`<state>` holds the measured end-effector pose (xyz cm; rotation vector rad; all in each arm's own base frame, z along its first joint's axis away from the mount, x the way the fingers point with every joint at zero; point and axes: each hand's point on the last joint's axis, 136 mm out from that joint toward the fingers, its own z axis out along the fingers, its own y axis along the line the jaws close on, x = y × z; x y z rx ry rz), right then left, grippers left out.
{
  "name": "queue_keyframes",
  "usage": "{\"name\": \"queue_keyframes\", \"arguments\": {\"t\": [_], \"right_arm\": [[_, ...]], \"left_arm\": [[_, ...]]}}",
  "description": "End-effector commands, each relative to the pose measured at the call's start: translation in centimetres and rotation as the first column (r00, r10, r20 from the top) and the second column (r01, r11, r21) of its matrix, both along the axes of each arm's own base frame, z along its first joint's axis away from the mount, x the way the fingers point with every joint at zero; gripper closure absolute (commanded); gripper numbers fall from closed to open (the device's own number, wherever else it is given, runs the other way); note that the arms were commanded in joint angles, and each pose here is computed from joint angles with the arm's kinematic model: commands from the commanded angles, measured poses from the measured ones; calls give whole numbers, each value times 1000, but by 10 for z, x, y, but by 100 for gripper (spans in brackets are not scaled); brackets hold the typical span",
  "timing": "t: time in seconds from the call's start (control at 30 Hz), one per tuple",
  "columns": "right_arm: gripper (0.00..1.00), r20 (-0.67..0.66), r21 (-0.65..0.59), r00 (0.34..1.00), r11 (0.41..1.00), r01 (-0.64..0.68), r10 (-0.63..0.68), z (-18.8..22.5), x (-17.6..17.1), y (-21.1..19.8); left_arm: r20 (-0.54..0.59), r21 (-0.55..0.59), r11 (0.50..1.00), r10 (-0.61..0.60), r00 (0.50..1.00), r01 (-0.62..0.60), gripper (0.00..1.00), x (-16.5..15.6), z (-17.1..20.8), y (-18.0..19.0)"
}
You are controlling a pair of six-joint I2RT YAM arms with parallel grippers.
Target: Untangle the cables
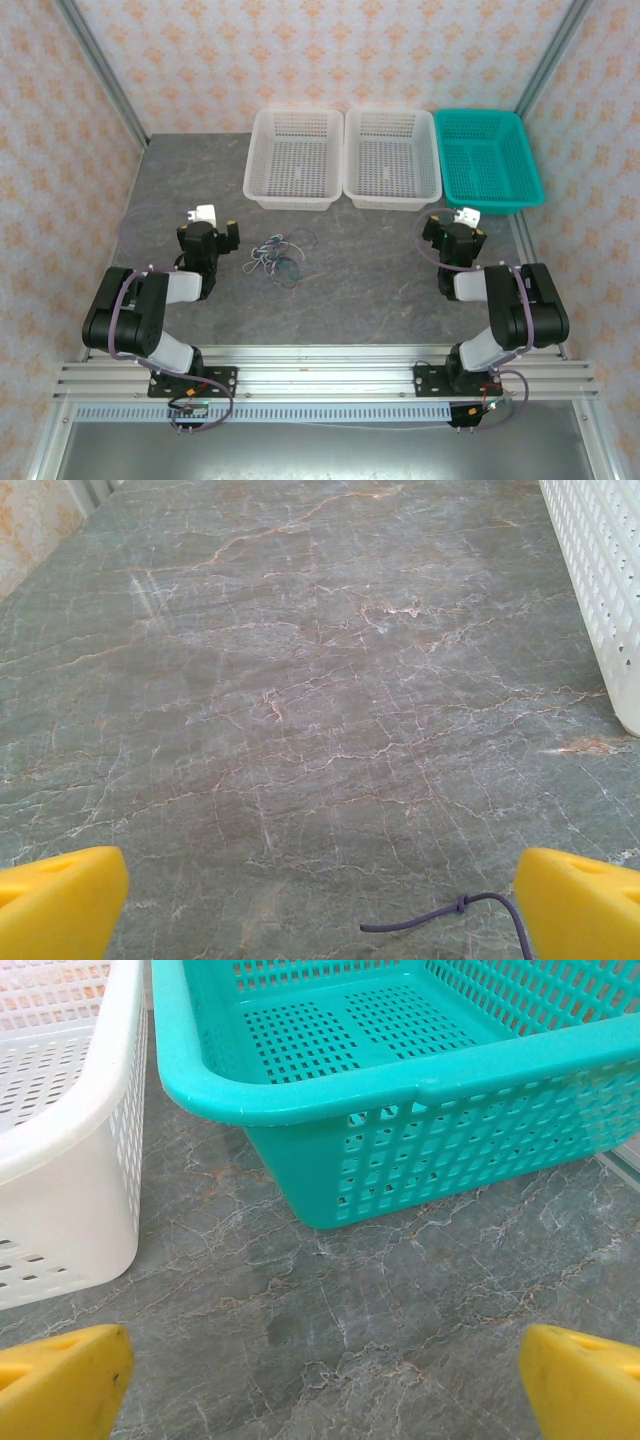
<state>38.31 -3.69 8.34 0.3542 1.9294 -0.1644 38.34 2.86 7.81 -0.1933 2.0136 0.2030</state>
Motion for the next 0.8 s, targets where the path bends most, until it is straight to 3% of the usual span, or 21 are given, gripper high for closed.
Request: {"name": "queue_keyframes", "arguments": {"t": [0.0, 0.1, 0.2, 0.33, 0.5, 0.6, 0.7, 0.77], "right_arm": [[1, 23, -4, 1000, 1000, -5, 6, 9, 5, 0], [1, 57, -2, 998, 1000, 7, -7, 17, 0, -2], [1, 102, 8, 988, 993, 116, -116, 44, -16, -19], [0, 115, 202, 984, 973, 109, -134, 91, -38, -9], [1, 77, 514, 995, 852, -100, 70, 132, -57, 51], [3, -8, 616, 973, 768, -177, 230, 141, -63, 98], [5, -106, 706, 904, 672, -224, 414, 136, -70, 160], [5, -174, 724, 832, 641, -255, 527, 131, -76, 206]], "left_arm": [[53, 5, 1000, 10, 999, -11, 0, 8, 17, 2], [53, 5, 1000, 9, 999, -10, 0, 8, 17, 2], [65, 6, 1000, 23, 998, -23, 2, 6, 22, 4], [88, -10, 990, 142, 986, -142, 1, -13, 54, 21], [94, -240, 949, 230, 969, -202, 0, -44, 107, 17], [-42, -415, 871, 269, 962, -262, 0, -61, 120, 4], [-180, -535, 813, 155, 971, -229, 0, -62, 125, -32], [-260, -592, 778, 64, 963, -212, 1, -62, 120, -59]]}}
